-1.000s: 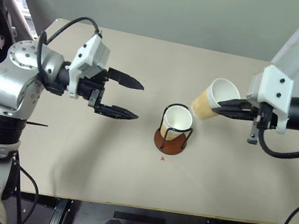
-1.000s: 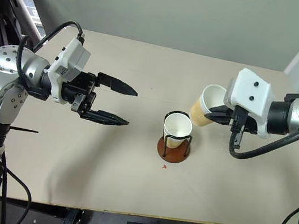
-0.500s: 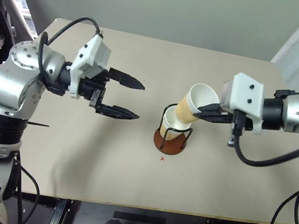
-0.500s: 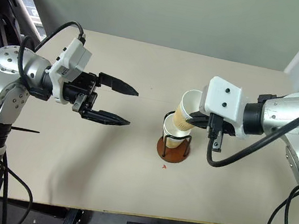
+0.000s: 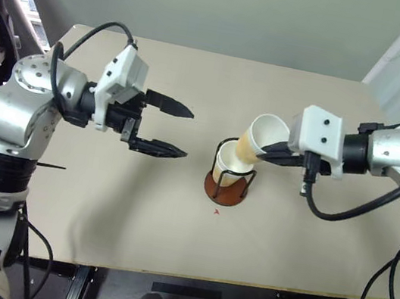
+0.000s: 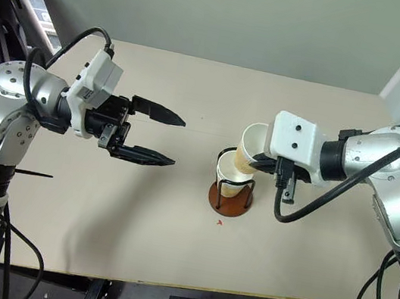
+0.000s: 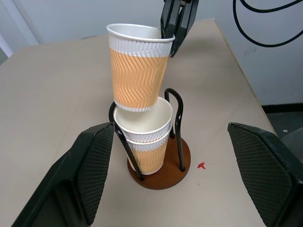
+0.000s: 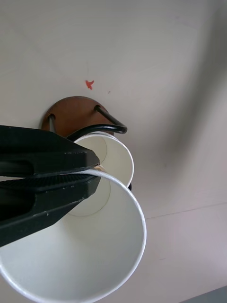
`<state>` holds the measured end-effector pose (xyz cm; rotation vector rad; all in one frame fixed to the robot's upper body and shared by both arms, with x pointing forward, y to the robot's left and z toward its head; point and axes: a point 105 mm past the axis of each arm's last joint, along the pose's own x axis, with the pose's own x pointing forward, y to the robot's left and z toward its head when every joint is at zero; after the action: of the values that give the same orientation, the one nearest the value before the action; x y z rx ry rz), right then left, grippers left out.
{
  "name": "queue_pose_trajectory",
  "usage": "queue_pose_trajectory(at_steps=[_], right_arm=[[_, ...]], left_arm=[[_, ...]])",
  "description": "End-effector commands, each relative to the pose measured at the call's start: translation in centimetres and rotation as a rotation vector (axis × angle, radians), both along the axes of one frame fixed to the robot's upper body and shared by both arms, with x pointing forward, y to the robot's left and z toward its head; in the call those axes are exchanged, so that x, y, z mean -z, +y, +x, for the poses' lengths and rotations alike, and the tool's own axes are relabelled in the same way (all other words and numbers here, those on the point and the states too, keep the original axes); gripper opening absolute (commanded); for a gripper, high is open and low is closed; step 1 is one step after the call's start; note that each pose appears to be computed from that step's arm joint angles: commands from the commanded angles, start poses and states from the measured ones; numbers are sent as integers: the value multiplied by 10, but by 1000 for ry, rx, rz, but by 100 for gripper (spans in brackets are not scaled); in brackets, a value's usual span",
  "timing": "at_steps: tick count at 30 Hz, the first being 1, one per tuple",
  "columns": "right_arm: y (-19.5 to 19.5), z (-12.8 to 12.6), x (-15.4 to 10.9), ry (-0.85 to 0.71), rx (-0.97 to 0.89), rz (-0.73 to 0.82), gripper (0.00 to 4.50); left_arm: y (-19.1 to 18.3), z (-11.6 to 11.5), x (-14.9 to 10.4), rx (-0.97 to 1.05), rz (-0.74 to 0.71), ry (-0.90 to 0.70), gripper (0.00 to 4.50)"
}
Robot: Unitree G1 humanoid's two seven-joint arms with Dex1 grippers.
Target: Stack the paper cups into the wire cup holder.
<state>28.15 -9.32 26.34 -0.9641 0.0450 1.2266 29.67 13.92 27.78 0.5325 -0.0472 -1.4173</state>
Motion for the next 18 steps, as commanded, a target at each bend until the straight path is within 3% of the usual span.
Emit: queue_pose_trajectory(at_steps=[1, 18], right_arm=[[5, -6, 1, -11, -30, -13, 4], [13, -15, -11, -39, -59, 10, 4]], left_arm=[[-2, -4, -13, 13, -9, -57, 411], [-2, -2, -14, 16, -8, -59, 411]])
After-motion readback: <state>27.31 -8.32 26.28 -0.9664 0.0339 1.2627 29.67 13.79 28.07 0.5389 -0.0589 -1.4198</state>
